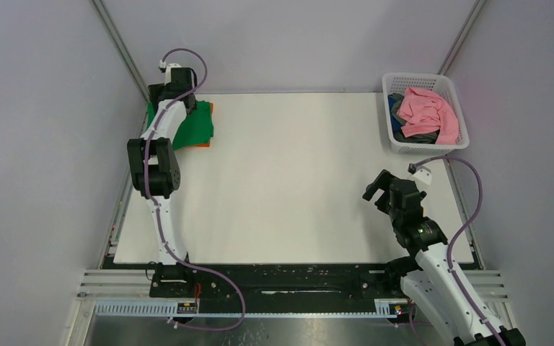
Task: Fold and stack the t-shirts
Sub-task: Reset both arms
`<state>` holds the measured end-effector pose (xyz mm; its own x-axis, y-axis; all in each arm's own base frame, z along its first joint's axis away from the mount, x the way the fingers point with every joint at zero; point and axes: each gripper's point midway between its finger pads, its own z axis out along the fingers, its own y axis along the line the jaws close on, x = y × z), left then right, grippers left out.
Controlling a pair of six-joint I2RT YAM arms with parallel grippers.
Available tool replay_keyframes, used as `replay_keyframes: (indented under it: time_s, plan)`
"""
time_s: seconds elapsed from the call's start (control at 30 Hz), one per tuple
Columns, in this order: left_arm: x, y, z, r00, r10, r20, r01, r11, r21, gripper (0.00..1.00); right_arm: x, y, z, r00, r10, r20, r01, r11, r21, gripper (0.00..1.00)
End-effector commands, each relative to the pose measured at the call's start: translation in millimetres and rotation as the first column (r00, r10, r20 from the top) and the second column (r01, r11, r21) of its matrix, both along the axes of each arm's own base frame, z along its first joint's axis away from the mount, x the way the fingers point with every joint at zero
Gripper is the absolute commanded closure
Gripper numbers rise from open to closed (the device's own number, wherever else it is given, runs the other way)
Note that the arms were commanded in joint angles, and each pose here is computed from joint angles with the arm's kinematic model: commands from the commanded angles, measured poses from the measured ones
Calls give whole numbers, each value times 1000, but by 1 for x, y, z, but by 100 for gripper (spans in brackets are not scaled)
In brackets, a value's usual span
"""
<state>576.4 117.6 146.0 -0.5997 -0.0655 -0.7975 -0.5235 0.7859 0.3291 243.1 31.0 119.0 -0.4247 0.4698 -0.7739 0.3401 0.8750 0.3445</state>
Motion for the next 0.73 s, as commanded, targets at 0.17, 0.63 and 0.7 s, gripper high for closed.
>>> replay_keyframes:
  time_s: [0.17,0.63,0.7]
  plan:
    - [-34,-109,108,903,-74,424,271,863,-427,1,1,4,15,999,21,43,-22,1000,19,1]
    - [-296,-203,-17,903,-305,302,424,749,-510,1,-6,2,-3,999,10,-45,-10,1000,5,1]
    - [-309,-187,-14,914,-247,322,386,777,-498,1,-5,2,-3,999,12,-50,-12,1000,4,0]
